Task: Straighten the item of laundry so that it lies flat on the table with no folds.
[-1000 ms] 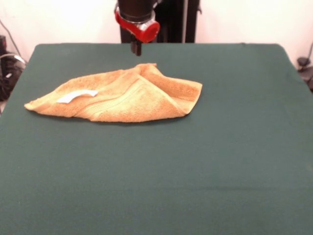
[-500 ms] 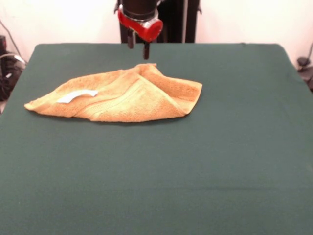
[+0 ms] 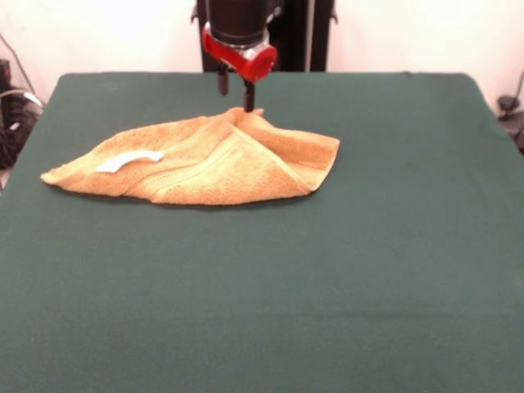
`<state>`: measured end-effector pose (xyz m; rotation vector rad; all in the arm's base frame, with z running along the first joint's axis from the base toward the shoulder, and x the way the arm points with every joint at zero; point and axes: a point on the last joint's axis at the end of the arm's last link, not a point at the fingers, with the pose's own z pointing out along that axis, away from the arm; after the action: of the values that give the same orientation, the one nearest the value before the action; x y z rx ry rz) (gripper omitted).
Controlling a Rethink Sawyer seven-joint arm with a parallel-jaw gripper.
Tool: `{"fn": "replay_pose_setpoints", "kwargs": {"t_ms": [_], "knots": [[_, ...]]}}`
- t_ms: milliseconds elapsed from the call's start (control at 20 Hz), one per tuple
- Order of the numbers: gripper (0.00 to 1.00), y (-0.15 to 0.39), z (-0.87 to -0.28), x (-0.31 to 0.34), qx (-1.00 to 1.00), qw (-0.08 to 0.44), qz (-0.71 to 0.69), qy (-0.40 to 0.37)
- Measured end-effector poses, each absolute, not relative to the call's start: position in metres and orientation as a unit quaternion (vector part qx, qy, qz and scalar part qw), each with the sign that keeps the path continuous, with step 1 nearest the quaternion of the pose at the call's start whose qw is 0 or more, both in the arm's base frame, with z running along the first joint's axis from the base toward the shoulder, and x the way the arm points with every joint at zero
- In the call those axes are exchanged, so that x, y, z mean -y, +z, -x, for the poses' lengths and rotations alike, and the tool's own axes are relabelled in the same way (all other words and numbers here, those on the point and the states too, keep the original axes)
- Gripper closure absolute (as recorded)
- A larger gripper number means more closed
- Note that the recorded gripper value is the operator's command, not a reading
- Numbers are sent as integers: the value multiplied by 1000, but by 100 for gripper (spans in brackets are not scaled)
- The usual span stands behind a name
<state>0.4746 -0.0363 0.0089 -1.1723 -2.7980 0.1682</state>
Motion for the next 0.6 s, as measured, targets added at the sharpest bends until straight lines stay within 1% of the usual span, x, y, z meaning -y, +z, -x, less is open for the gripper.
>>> {"fn": "replay_pose_setpoints", "kwargs": {"t_ms": [300, 600], "knots": [[0, -6, -478, 28, 918, 42, 391, 37], [0, -16, -477, 8, 919, 50, 391, 20]]}}
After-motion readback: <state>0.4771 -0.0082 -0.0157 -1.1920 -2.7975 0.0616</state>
